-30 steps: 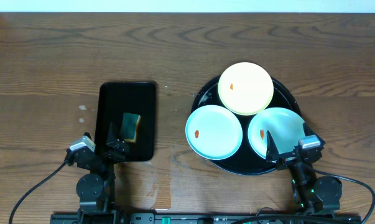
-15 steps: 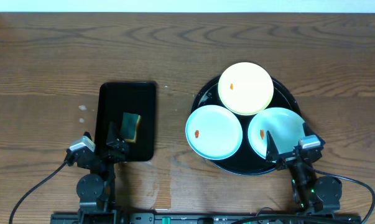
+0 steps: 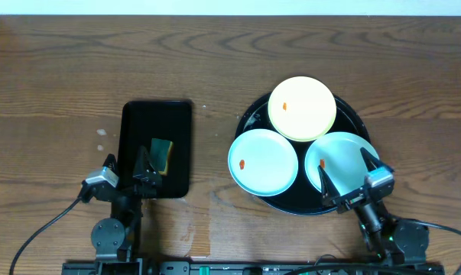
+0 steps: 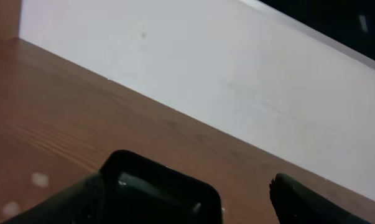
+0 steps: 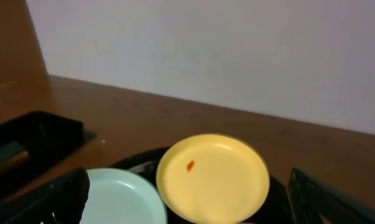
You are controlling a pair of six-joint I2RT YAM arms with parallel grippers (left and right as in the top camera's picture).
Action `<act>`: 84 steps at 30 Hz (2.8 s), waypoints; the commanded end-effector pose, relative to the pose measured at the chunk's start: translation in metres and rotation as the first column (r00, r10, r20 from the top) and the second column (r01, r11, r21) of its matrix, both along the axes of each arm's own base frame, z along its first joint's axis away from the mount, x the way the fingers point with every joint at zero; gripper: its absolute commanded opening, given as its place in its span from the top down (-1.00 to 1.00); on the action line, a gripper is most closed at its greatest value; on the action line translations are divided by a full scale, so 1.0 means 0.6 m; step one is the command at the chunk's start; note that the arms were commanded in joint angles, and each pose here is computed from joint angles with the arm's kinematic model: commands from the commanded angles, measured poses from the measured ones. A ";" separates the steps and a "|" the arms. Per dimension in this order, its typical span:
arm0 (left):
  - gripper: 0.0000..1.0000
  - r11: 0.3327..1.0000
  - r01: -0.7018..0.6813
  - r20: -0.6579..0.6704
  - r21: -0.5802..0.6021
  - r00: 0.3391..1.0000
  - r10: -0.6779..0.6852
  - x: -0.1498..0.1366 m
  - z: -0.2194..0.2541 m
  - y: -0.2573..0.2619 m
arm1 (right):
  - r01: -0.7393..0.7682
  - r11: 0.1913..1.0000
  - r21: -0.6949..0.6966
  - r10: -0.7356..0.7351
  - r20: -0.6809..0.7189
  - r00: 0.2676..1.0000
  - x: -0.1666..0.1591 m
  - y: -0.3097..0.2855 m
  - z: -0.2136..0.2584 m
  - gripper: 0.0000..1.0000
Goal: Clean dirty plates on tray and stack at the side
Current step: 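Move left gripper to sponge and right gripper over yellow plate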
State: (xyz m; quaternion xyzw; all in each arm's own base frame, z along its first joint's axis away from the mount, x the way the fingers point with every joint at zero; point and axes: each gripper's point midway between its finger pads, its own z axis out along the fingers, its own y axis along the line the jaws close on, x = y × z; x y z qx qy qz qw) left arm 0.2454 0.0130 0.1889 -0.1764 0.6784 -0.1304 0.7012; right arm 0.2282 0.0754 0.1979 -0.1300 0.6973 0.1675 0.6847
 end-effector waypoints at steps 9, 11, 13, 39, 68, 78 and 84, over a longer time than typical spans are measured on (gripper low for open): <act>-0.72 0.988 0.143 -0.363 0.055 0.925 -0.114 0.025 0.104 -0.032 | 0.020 0.999 0.030 -0.008 -0.364 0.931 0.054 0.000 0.086 -0.99; -0.71 0.987 0.155 -0.456 0.050 0.883 -0.116 0.036 0.120 -0.033 | 0.022 0.999 0.023 -0.009 -0.443 0.896 0.075 0.001 0.100 -0.98; -0.71 0.987 0.159 -0.531 0.034 0.839 -0.117 0.044 0.131 -0.033 | 0.020 1.000 0.009 -0.012 -0.527 0.850 0.095 0.003 0.110 -0.98; -0.71 0.986 0.151 -0.841 -0.073 0.523 -0.142 0.036 0.044 -0.038 | 0.061 0.995 -0.081 -0.099 -0.898 0.428 0.146 -0.004 0.009 -0.99; 0.42 0.951 0.268 -0.988 -0.150 -0.013 -0.152 0.076 -0.269 -0.045 | 0.081 0.996 -0.037 -0.063 -0.939 0.338 0.163 0.017 -0.033 -0.99; 0.40 0.951 0.296 -0.996 -0.087 -0.054 -0.074 0.091 -0.332 -0.027 | 0.081 0.996 -0.037 -0.063 -0.939 0.338 0.163 0.017 -0.034 -0.98; 0.85 0.953 0.288 -0.996 -0.090 -0.047 -0.079 0.096 -0.305 -0.028 | 0.081 0.996 -0.037 -0.062 -0.939 0.338 0.163 0.018 -0.033 -0.99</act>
